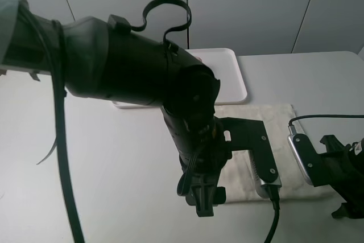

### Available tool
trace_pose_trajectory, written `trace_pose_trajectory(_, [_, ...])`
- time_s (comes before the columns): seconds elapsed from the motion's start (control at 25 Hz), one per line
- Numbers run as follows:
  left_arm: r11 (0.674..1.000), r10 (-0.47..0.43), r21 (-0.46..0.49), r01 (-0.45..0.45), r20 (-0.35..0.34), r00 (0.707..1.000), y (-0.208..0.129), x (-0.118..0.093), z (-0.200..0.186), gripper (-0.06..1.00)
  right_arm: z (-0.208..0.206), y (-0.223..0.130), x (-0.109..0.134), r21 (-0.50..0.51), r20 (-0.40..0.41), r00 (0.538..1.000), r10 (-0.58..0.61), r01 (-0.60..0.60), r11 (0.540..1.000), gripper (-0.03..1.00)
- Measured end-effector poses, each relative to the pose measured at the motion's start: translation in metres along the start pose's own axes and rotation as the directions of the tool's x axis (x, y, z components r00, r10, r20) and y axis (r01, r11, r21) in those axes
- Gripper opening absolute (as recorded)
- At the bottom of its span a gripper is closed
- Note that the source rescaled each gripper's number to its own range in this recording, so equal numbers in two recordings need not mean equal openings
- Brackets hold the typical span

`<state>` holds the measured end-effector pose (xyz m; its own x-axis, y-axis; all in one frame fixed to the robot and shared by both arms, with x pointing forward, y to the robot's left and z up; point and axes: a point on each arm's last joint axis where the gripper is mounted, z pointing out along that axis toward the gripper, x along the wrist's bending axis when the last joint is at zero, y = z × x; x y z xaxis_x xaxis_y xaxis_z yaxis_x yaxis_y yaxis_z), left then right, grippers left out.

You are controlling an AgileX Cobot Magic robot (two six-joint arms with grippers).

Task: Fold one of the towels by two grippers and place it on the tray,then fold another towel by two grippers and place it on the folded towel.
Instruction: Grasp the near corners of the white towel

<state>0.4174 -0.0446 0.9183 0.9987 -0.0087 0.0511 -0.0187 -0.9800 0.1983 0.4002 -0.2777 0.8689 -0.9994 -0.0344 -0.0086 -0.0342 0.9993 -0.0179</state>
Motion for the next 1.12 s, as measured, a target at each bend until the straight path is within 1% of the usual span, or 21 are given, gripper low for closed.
trace_pose_trajectory(0.12, [0.999, 0.000, 0.036, -0.001, 0.025, 1.000, 0.004, -0.013, 0.018, 0.99, 0.000, 0.000, 0.000, 0.001, 0.000, 1.000, 0.000, 0.000, 1.000, 0.64])
trace_pose_trajectory(0.24, [0.998, -0.023, 0.062, 0.021, 0.035, 0.999, 0.004, -0.019, 0.031, 0.99, 0.000, 0.000, 0.000, 0.001, 0.004, 1.000, 0.000, 0.000, 1.000, 0.64])
trace_pose_trajectory(0.36, [0.996, -0.048, 0.076, 0.045, 0.035, 0.998, 0.007, -0.017, 0.038, 0.99, 0.000, 0.000, -0.001, 0.003, 0.006, 1.000, 0.001, -0.001, 1.000, 0.64])
trace_pose_trajectory(0.56, [0.996, -0.062, 0.067, 0.060, 0.025, 0.998, 0.014, -0.013, 0.036, 0.99, 0.000, 0.000, -0.001, 0.003, 0.008, 1.000, 0.009, -0.009, 1.000, 0.64])
trace_pose_trajectory(0.68, [0.995, -0.054, 0.079, 0.052, 0.021, 0.998, 0.014, -0.013, 0.037, 0.99, 0.000, 0.000, -0.001, 0.003, 0.008, 1.000, 0.011, -0.011, 1.000, 0.64])
trace_pose_trajectory(0.88, [0.989, -0.044, 0.140, 0.039, 0.036, 0.998, 0.008, -0.014, 0.050, 0.99, 0.000, 0.000, -0.001, 0.003, 0.008, 1.000, 0.011, -0.011, 1.000, 0.64])
trace_pose_trajectory(1.12, [0.990, -0.030, 0.141, 0.025, 0.033, 0.999, 0.010, -0.016, 0.052, 0.99, 0.000, 0.000, -0.001, 0.003, 0.010, 1.000, 0.011, -0.011, 1.000, 0.64])
